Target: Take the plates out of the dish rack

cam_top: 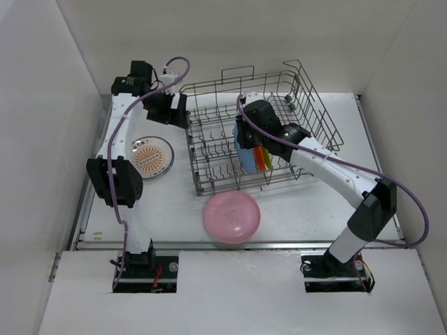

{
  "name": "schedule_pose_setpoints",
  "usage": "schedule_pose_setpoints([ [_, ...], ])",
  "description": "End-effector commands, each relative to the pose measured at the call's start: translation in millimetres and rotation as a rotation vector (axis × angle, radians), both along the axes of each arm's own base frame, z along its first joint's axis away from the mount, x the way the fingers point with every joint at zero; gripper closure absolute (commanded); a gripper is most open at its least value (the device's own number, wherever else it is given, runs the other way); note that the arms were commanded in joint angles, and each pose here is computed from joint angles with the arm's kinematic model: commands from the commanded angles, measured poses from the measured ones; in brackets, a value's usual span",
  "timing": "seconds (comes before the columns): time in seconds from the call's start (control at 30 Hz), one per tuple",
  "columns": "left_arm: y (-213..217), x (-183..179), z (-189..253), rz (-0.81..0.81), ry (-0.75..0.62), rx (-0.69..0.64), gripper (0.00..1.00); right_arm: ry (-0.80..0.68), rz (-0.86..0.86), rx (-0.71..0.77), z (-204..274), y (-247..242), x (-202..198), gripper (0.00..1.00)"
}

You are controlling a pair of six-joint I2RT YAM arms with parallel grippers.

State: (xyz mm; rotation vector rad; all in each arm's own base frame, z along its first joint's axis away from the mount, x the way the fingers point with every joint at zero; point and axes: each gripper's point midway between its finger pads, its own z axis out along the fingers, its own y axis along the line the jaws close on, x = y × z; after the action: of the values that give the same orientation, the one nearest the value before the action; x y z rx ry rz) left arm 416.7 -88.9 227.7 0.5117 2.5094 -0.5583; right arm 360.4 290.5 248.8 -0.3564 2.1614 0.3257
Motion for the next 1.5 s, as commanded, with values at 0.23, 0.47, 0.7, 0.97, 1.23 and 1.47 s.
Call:
schedule_pose_setpoints([
  [0.23, -37.4, 13.4, -49.0, 0.030, 0.204, 0.024, 0.25, -0.341, -0.094, 0.240, 105.9, 20.7, 44.7, 1.00],
  [0.47, -30.5, 21.9, -77.4, 0.082, 0.239, 0.093, 0.84, -0.342, -0.102, 0.236, 105.4, 17.6, 43.6, 1.00],
  [0.7, -24.3, 55.7, -75.7, 0.128, 0.137, 0.179, 1.00, -0.365, -0.203, 0.236, 129.3, 9.9, 57.8, 1.00],
  [0.97, -30.9, 72.0, -70.2, 0.136, 0.048, 0.224, 1.00, -0.310, -0.320, 0.283, 132.1, 9.7, 73.8, 1.00],
  [1.23, -29.2, 74.1, -75.2, 0.151, 0.049, 0.232, 1.00, -0.363, -0.356, 0.349, 169.3, -9.8, 74.8, 1.00],
  [1.47, -28.9, 72.2, -73.6, 0.151, 0.049, 0.232, 1.00, -0.377, -0.321, 0.376, 185.8, -6.5, 70.9, 1.00],
])
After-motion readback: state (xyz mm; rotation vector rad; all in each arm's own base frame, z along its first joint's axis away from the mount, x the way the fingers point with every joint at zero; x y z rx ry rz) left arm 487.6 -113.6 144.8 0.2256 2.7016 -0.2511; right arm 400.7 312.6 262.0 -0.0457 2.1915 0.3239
